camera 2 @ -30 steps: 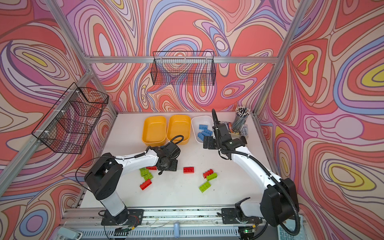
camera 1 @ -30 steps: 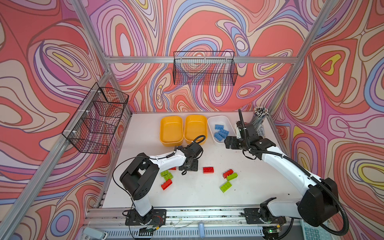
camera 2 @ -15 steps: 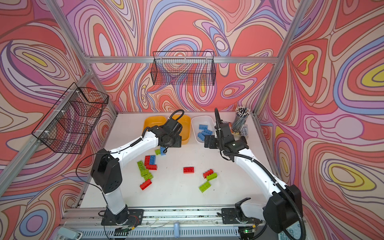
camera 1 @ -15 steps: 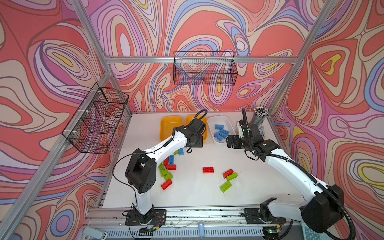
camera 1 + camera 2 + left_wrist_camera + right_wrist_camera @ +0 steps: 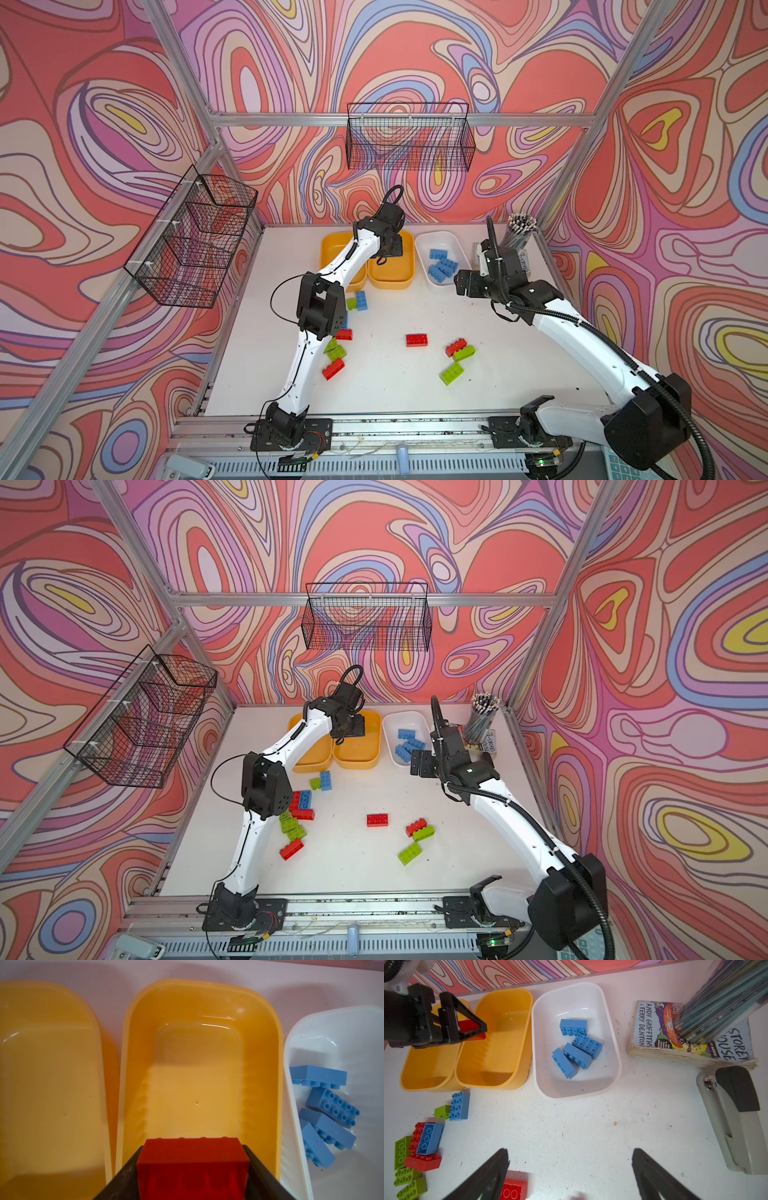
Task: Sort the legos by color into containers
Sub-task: 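Carry the red brick with the left gripper into the nearer yellow tray and release, then move the left gripper to another red brick and grasp it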
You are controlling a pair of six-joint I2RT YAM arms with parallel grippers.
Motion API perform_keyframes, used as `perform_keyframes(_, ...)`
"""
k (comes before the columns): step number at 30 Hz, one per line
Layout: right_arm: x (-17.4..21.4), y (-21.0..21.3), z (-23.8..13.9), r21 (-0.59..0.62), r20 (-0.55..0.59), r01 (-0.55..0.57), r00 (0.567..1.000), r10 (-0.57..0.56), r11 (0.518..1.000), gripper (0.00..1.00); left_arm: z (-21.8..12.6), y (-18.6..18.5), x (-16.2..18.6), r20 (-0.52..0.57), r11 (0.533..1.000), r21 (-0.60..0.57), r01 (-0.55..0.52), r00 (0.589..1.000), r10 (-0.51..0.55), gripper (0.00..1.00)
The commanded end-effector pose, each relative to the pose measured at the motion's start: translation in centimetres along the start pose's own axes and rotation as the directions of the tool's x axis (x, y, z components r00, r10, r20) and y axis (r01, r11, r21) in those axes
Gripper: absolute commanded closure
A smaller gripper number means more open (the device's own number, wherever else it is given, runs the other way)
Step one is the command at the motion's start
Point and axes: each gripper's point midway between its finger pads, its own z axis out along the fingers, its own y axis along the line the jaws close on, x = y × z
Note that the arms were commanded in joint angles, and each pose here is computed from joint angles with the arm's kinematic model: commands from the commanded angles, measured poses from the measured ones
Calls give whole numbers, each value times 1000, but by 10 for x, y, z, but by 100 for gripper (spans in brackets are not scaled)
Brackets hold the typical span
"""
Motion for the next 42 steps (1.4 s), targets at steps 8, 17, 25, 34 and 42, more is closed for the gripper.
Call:
perform_keyframes(8, -9, 1, 1, 20, -3, 11, 1000, -11, 1000, 2, 3, -12, 7, -53, 998, 66, -8, 999, 11, 13)
perform_keyframes(17, -3, -1, -12, 6, 10, -18, 1000, 18, 1000, 2, -58, -22, 32, -30, 997, 69, -34, 999, 37, 4)
perform_keyframes(25, 18, -15, -32, 19, 21, -63, 998, 62, 998, 2, -105, -48, 166, -96, 991, 86, -101, 989, 109, 4)
perform_keyframes(34, 34, -25, -55, 21, 44, -94, 995, 93, 995, 2, -101, -65, 269, -188, 990, 95, -101, 975, 118, 4)
perform_keyframes(42, 38, -30, -65, 26, 56, -109, 993, 107, 994, 2, -82, -71, 284, -220, 991, 86, -105, 968, 122, 3)
